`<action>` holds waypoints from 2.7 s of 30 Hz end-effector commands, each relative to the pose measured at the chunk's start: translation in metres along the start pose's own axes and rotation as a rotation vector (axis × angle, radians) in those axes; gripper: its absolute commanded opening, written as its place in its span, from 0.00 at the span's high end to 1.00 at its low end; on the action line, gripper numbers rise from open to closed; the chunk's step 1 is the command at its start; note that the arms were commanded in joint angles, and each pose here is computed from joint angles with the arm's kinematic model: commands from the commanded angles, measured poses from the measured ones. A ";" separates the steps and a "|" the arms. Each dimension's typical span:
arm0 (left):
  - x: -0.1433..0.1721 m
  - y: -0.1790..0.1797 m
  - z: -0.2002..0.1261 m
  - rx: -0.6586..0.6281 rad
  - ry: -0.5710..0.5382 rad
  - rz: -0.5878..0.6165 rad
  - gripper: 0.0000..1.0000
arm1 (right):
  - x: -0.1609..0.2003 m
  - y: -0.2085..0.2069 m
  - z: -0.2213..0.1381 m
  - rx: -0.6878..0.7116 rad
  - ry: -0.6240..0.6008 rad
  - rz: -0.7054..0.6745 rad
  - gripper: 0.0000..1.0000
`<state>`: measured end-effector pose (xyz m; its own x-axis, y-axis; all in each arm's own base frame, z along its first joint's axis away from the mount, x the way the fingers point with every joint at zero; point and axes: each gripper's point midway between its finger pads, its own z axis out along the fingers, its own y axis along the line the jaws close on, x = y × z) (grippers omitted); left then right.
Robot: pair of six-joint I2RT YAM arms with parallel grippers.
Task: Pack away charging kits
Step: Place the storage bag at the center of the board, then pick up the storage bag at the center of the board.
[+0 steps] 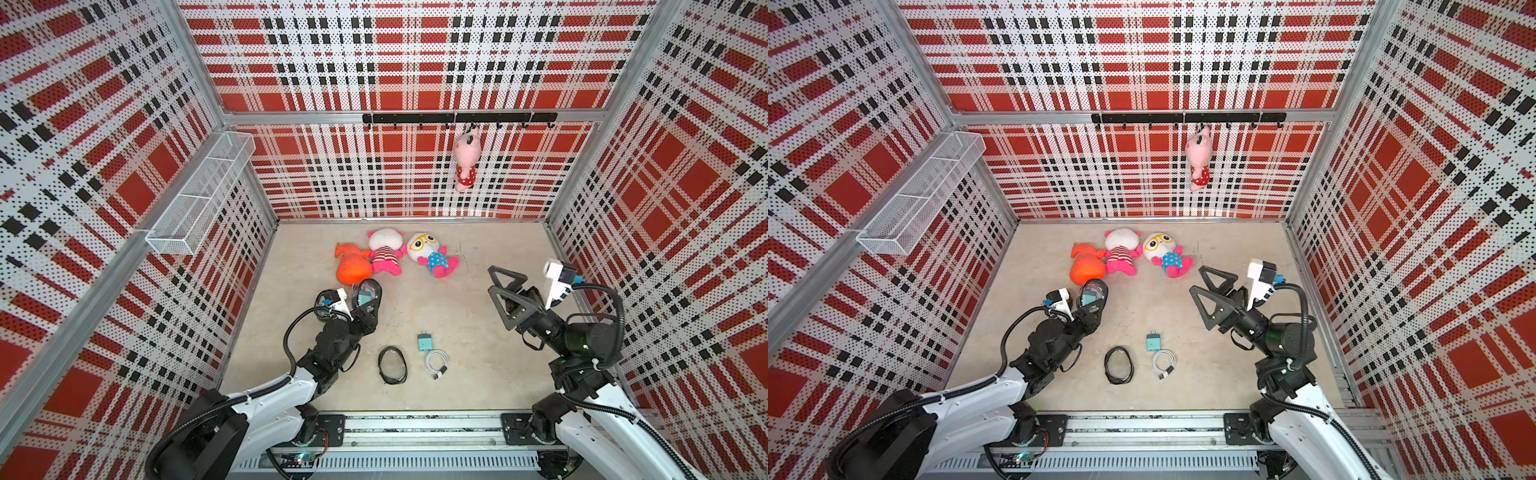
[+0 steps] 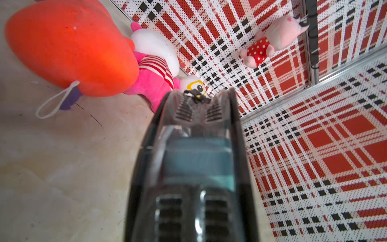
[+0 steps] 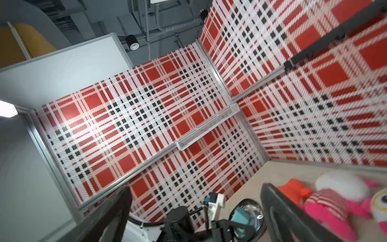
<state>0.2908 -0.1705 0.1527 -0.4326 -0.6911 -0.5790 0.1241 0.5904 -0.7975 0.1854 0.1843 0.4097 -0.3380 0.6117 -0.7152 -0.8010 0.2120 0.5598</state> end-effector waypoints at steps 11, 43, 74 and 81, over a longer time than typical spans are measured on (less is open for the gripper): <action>0.015 0.002 0.070 0.071 0.050 -0.147 1.00 | 0.001 0.005 0.009 0.014 0.009 0.151 0.00; 0.001 0.088 0.019 -0.677 0.002 -0.203 0.02 | 0.056 -0.099 0.014 0.715 0.075 0.371 0.00; 0.147 -0.024 -0.044 -0.610 0.394 0.475 0.09 | 0.157 -0.192 -0.106 0.993 0.256 0.198 0.00; 0.175 -0.019 -0.041 -0.718 0.398 0.521 0.18 | 0.186 -0.204 -0.115 0.996 0.309 0.243 0.05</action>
<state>0.1765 -0.2974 0.0693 -0.7857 -0.1382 -0.6029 -0.0697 0.9883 -0.1356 0.2318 0.1630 0.1223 -0.6370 0.5315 -0.5583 0.0229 0.7370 0.6755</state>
